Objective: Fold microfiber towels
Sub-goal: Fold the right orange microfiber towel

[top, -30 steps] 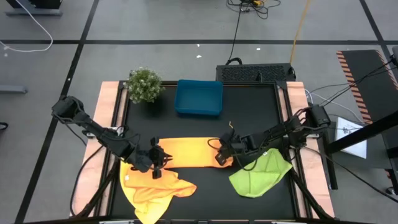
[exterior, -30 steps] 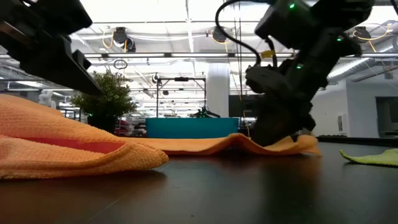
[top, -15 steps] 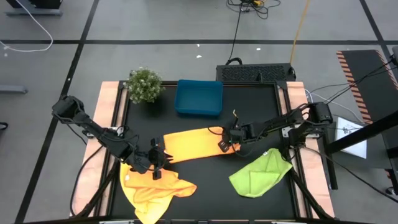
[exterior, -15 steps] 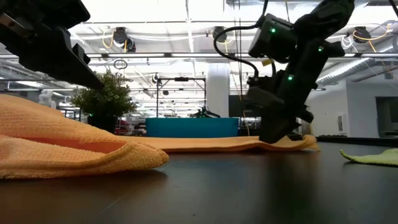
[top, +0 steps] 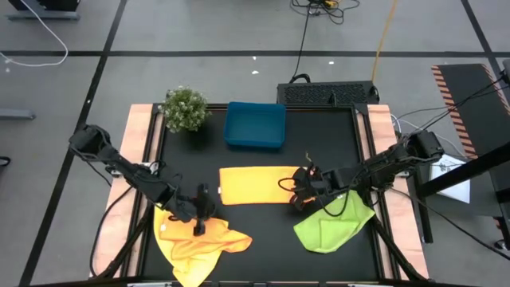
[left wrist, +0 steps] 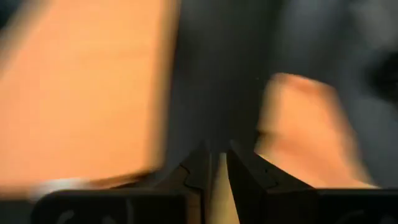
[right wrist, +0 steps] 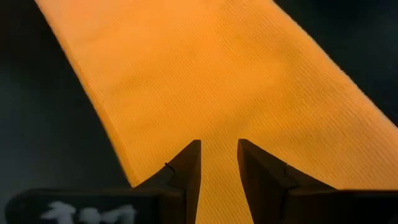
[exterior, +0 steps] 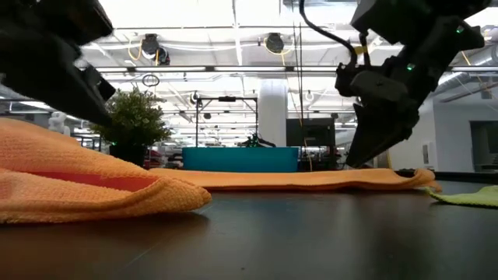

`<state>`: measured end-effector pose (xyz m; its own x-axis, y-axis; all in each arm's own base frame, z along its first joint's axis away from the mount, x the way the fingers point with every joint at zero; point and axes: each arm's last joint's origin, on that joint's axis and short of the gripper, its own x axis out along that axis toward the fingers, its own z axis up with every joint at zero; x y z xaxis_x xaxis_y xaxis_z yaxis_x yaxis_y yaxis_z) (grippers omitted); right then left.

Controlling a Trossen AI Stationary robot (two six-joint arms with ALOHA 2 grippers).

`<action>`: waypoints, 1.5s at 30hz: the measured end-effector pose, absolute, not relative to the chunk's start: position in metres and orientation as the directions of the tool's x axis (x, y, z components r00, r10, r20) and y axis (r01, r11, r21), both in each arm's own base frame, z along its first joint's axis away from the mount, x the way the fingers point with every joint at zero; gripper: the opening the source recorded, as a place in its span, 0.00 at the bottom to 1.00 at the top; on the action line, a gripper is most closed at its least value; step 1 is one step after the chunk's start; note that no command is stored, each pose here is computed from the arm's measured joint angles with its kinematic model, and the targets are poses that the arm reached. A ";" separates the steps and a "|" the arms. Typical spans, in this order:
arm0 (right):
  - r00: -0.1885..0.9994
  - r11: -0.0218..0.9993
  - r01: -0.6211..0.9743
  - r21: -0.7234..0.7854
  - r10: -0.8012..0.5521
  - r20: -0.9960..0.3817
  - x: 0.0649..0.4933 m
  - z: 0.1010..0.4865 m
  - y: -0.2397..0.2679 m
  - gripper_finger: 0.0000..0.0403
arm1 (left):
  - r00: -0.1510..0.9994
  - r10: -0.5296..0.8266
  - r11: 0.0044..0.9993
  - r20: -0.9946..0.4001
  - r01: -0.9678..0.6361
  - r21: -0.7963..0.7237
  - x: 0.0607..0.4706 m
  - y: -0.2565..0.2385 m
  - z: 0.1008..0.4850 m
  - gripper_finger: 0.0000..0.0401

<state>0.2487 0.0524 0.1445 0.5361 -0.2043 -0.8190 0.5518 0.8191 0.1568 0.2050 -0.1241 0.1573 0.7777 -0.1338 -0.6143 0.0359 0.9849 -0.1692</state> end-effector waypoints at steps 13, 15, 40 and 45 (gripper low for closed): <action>0.564 0.828 0.535 0.169 -0.201 -0.801 0.251 0.147 0.056 0.24 | 0.401 -0.251 0.968 -0.881 0.088 -0.236 0.205 -0.175 0.106 0.13; 0.574 0.832 0.527 0.174 -0.197 -0.795 0.252 0.148 0.056 0.24 | 0.354 -0.220 0.975 -0.909 0.058 -0.214 0.197 -0.173 0.113 0.13; 0.877 0.975 0.143 0.169 -0.046 -0.478 0.276 0.180 0.087 0.24 | 0.778 0.014 0.995 -0.629 0.051 0.086 0.190 -0.151 0.201 0.13; 0.915 0.990 0.051 0.132 0.006 -0.402 0.275 0.188 0.101 0.24 | 0.771 0.119 0.970 -0.626 0.044 0.238 0.206 -0.150 0.181 0.13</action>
<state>0.2750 0.1011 0.1881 0.9154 0.0061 -0.4025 0.0514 0.9899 0.1319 0.2059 -0.1505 0.1814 0.7709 0.1186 -0.6259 0.0439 0.9703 0.2379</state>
